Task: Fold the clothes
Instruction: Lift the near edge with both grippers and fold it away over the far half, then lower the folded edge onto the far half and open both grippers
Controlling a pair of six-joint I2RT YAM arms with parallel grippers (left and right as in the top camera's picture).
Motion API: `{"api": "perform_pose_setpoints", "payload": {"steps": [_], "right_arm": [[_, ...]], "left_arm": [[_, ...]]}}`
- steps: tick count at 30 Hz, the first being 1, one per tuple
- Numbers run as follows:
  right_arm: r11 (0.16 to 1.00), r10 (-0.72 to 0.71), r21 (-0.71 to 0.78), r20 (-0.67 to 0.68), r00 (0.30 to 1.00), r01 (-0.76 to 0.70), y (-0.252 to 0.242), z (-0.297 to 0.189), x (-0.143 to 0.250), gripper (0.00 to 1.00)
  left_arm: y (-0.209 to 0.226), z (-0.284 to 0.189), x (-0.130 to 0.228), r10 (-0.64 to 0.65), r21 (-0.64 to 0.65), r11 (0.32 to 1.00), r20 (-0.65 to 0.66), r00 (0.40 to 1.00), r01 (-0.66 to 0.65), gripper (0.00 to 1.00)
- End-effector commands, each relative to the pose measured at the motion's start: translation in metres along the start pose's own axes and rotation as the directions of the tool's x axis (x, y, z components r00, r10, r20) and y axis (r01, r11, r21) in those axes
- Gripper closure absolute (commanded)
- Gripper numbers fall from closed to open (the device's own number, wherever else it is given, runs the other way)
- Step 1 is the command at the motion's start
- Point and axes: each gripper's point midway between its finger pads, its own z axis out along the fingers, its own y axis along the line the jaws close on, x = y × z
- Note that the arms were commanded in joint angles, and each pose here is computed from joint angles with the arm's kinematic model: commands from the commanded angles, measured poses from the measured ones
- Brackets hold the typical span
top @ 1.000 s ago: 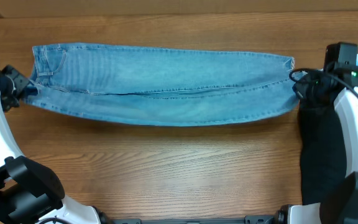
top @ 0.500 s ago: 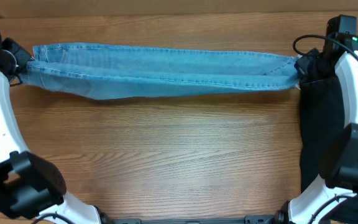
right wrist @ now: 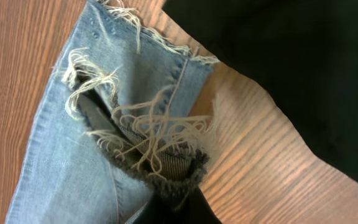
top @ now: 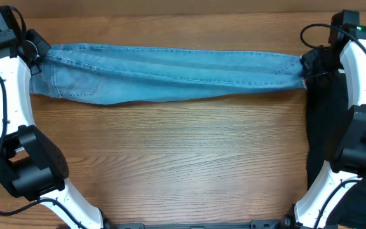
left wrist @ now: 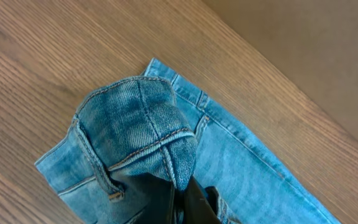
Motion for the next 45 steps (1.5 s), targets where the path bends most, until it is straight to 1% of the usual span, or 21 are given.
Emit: {"api": "perform_pose_setpoints", "payload": {"steps": [1,3,6,11,15,19,20,21,22,25,27,28,31,35,38,41,42,45], "right_arm": [[0.999,0.04,0.029,0.02,0.999,-0.041,-0.008,-0.009,-0.024,0.96],[0.997,0.04,0.06,-0.005,0.999,-0.039,-0.008,-0.012,-0.025,0.96],[0.994,0.025,0.106,-0.049,0.998,-0.019,-0.009,-0.005,-0.025,0.96],[0.994,-0.003,0.11,-0.058,0.998,0.01,-0.01,-0.005,-0.024,0.96],[0.994,-0.004,0.112,-0.06,0.998,0.011,-0.01,-0.005,-0.023,0.96],[0.996,-0.004,0.088,-0.036,0.999,0.007,-0.004,-0.004,-0.029,0.96],[0.998,-0.005,0.068,-0.017,1.0,0.006,0.001,-0.003,-0.033,0.96],[0.998,-0.002,0.058,-0.007,1.0,0.003,0.004,-0.003,-0.036,0.96],[0.999,-0.003,0.053,-0.002,1.0,0.003,0.005,-0.003,-0.037,0.96],[0.999,-0.004,0.044,0.007,1.0,0.004,0.007,-0.003,-0.039,0.96],[0.999,-0.004,0.042,0.009,1.0,0.004,0.007,-0.003,-0.04,0.96],[0.999,-0.005,0.041,0.011,1.0,0.004,0.008,-0.003,-0.04,0.96],[0.999,-0.005,0.048,0.016,1.0,0.004,0.007,-0.001,-0.042,0.96],[0.997,-0.003,0.081,0.001,1.0,0.002,0.004,0.02,-0.044,0.96],[0.995,0.028,0.098,-0.008,1.0,-0.027,0.005,0.036,-0.043,0.96],[0.992,0.064,0.108,-0.011,0.998,-0.063,0.004,0.039,-0.041,0.96],[0.992,0.067,0.109,-0.038,0.997,-0.062,0.003,0.038,-0.035,0.96],[0.979,0.066,0.198,-0.12,0.991,-0.041,-0.018,0.032,-0.014,0.96]], "left_arm": [[0.002,0.004,-0.009,0.005,-0.029,1.0,0.017,1.0,-0.005,0.96],[0.011,-0.003,-0.014,0.028,-0.088,0.996,0.027,0.999,-0.025,0.96],[0.009,-0.016,-0.019,0.034,-0.095,0.995,0.012,0.999,-0.032,0.96],[0.011,-0.026,-0.011,0.031,-0.106,0.994,-0.047,0.998,-0.036,0.96],[0.013,-0.011,-0.005,0.021,-0.114,0.993,-0.064,0.998,-0.028,0.96],[0.021,0.025,0.002,0.021,-0.131,0.991,-0.082,0.996,-0.032,0.96],[0.02,0.03,-0.002,0.027,-0.124,0.992,-0.065,0.997,-0.035,0.96],[0.017,0.029,-0.013,0.032,-0.11,0.993,-0.025,0.999,-0.035,0.96],[0.013,0.021,-0.028,0.028,-0.098,0.995,0.011,1.0,-0.027,0.96],[0.002,-0.006,-0.058,0.024,-0.072,0.997,0.077,0.997,-0.018,0.96],[-0.002,-0.015,-0.068,0.023,-0.063,0.998,0.101,0.995,-0.016,0.96],[-0.001,-0.014,-0.066,0.022,-0.065,0.998,0.096,0.995,-0.016,0.96],[0.002,0.006,-0.058,0.024,-0.075,0.997,0.072,0.997,-0.019,0.96],[-0.001,0.033,-0.062,0.023,-0.062,0.998,0.101,0.995,-0.016,0.96],[0.002,0.064,-0.053,0.024,-0.066,0.998,0.089,0.996,-0.018,0.96],[0.002,0.082,-0.051,0.024,-0.061,0.998,0.101,0.995,-0.018,0.96],[0.001,0.086,-0.052,0.024,-0.059,0.998,0.107,0.994,-0.017,0.96],[0.002,0.093,-0.049,0.024,-0.059,0.998,0.104,0.994,-0.018,0.96]]}}
